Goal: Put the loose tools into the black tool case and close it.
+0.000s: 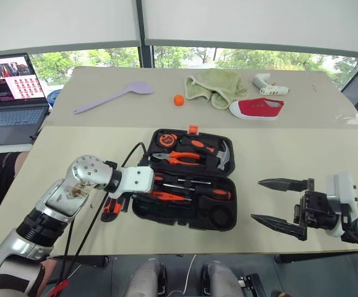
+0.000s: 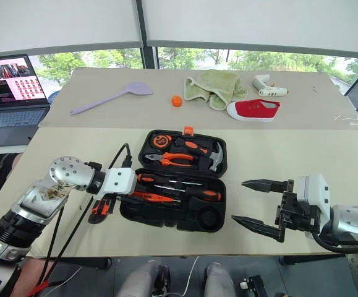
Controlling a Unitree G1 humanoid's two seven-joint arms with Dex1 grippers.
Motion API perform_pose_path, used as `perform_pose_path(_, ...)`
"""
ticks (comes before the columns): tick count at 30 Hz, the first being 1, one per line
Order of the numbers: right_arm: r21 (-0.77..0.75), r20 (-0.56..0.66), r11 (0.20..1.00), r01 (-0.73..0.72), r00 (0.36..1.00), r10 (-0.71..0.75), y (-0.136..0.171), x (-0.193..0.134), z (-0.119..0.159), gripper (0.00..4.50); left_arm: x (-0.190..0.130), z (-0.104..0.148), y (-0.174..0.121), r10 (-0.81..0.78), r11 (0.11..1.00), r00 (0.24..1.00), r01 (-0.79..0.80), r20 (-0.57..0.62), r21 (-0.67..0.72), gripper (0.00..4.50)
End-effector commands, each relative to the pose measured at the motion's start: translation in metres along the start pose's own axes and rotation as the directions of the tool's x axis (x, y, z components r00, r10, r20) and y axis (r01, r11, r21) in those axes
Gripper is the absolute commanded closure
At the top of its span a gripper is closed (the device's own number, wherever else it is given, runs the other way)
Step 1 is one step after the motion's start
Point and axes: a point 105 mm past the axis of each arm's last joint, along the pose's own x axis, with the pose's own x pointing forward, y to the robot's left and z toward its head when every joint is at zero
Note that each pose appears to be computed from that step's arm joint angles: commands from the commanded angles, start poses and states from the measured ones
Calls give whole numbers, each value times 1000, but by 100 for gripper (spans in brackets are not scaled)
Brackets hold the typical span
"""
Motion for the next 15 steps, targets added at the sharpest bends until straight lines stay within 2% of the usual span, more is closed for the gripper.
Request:
perform_pose_path(1,-32,36,999,6,999,-4,3,-1,12,0,7,-2,4,19,1000,999,-19,-28,10,387)
perform_pose_path(15,-28,56,1000,7,998,-6,1,6,13,0,3,-16,13,21,999,993,-18,-116,28,387)
